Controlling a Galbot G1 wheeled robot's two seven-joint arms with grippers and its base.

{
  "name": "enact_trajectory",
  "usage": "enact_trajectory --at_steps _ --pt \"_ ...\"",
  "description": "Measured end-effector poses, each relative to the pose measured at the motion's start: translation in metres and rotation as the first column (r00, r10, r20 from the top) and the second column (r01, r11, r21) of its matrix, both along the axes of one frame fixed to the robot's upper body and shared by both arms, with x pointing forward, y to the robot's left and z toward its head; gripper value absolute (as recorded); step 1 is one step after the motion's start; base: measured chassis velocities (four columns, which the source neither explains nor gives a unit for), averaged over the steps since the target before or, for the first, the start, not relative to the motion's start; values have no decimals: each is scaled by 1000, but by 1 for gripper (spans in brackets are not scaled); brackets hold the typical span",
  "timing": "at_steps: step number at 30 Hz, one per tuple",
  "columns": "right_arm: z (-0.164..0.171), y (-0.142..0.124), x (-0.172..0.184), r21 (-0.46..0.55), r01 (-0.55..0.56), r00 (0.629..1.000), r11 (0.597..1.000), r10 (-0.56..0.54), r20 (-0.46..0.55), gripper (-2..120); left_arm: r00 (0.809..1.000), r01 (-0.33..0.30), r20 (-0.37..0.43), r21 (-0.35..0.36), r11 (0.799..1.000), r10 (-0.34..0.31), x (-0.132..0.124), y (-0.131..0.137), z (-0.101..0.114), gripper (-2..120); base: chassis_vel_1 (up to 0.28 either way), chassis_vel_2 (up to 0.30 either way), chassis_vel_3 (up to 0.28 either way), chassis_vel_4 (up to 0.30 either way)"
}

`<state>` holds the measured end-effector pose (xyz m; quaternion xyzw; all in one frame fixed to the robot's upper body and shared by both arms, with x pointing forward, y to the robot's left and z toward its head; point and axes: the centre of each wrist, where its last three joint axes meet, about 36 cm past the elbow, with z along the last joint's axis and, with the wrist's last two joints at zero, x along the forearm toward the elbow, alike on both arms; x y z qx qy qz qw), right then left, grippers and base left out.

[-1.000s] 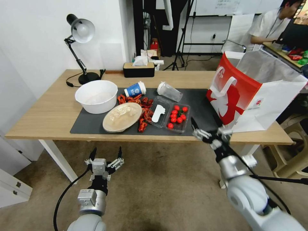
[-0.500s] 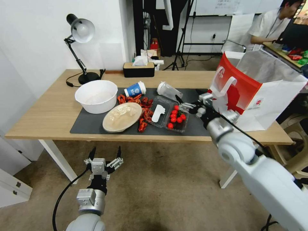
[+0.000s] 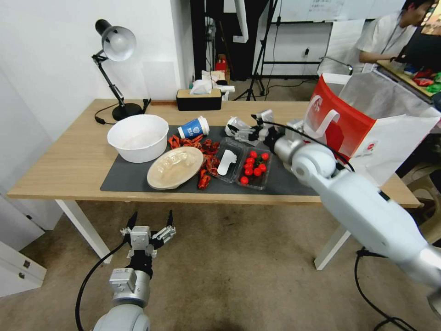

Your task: Pick up the trash from the table and place it into the takeout bag.

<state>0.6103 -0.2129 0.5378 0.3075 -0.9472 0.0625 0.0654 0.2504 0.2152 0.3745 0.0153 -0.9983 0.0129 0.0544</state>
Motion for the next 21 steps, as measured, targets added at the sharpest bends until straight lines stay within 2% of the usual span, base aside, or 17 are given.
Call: enact_trajectory --at_steps 2,5,6,9,11,21 --pt "11 0 21 -55 -26 999 998 25 -20 100 1000 -1 0 -5 1000 1 1 0 -2 100 0 0 0 0" --pt "18 1 32 -92 -37 999 995 34 -31 100 1000 -1 1 -6 1000 1 2 0 -3 100 0 0 0 0" --pt "26 4 44 -143 -36 999 989 30 -43 100 1000 -1 1 -7 1000 1 3 0 -4 100 0 0 0 0" --pt "34 8 53 -186 -27 998 982 17 -57 100 1000 1 1 -6 1000 -1 4 0 -5 100 0 0 0 0" --pt "39 15 64 -258 -7 996 966 -17 -88 100 1000 2 3 3 1000 -2 5 3 -5 100 0 0 0 0" --pt "32 24 88 -379 44 982 925 -110 -152 100 1000 -6 7 -3 1000 6 3 8 -4 100 0 0 0 0"
